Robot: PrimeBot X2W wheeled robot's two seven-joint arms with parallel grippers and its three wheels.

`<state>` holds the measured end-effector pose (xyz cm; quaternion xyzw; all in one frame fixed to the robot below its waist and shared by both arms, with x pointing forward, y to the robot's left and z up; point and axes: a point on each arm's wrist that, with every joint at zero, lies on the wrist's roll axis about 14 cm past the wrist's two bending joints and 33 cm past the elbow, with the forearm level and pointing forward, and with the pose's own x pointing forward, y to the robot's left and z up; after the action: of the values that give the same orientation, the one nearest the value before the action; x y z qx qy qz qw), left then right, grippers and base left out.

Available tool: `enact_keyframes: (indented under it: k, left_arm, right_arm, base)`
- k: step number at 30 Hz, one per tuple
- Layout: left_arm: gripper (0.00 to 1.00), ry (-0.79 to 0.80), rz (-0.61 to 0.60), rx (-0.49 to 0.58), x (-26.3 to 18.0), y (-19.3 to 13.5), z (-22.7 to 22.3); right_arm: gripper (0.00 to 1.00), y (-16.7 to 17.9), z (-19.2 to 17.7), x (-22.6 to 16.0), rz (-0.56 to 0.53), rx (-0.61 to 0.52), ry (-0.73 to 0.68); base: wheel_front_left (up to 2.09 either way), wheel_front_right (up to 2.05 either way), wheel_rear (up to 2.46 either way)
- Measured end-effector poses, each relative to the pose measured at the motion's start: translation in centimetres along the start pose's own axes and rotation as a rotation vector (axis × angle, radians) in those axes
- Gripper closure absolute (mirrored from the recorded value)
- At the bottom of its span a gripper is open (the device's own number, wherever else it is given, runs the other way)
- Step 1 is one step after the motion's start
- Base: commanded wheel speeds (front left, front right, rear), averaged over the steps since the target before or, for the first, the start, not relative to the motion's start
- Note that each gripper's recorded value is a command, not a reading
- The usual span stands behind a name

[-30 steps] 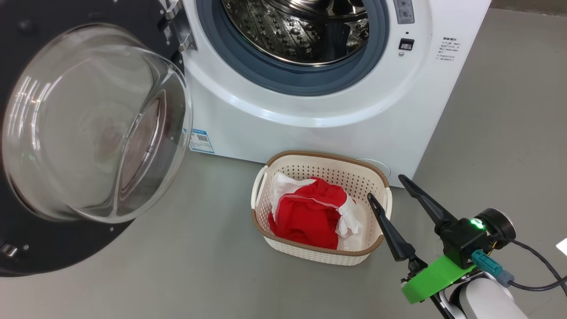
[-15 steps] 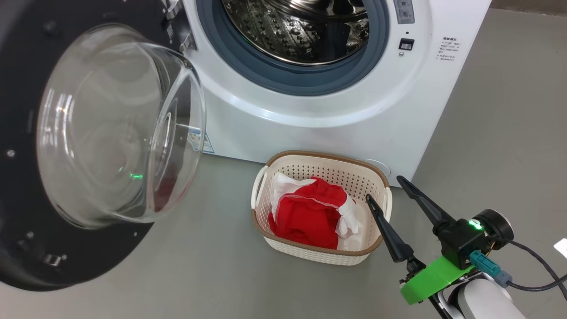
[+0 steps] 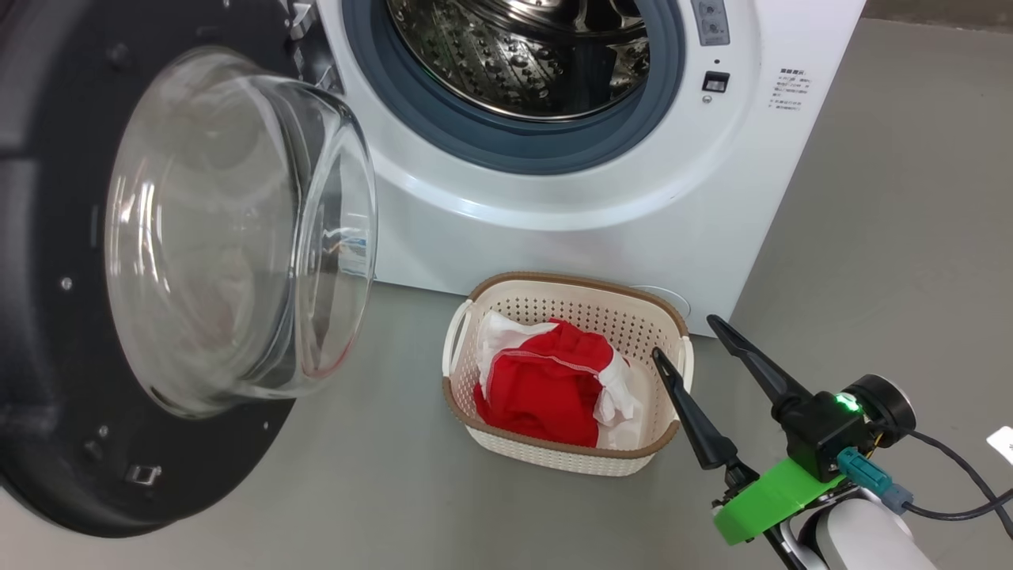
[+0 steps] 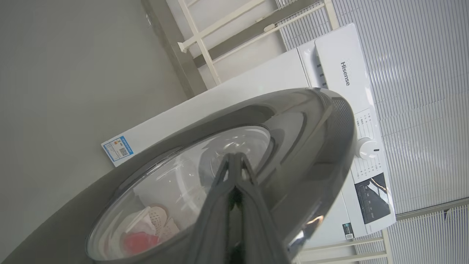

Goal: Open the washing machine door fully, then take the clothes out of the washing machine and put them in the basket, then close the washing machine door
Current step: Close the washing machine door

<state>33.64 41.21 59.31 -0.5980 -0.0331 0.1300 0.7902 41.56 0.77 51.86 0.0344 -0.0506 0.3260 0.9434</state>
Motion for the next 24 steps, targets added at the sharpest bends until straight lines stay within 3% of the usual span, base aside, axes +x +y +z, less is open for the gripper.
enact_keyframes:
  k: [4, 24]
  left_arm:
    - [1.0, 0.012, -0.043, -0.048, 0.1, -1.0, -0.6]
    - [1.0, 0.085, -0.084, -0.081, 0.7, -1.8, -4.2]
  right_arm:
    - [0.0, -0.2, 0.0, -0.1, -0.006, 0.001, 0.001]
    - [0.0, -1.7, -0.4, -1.3, -0.064, 0.004, 0.016]
  base:
    - [0.0, 0.0, 0.0]
    - [0.0, 0.0, 0.0]
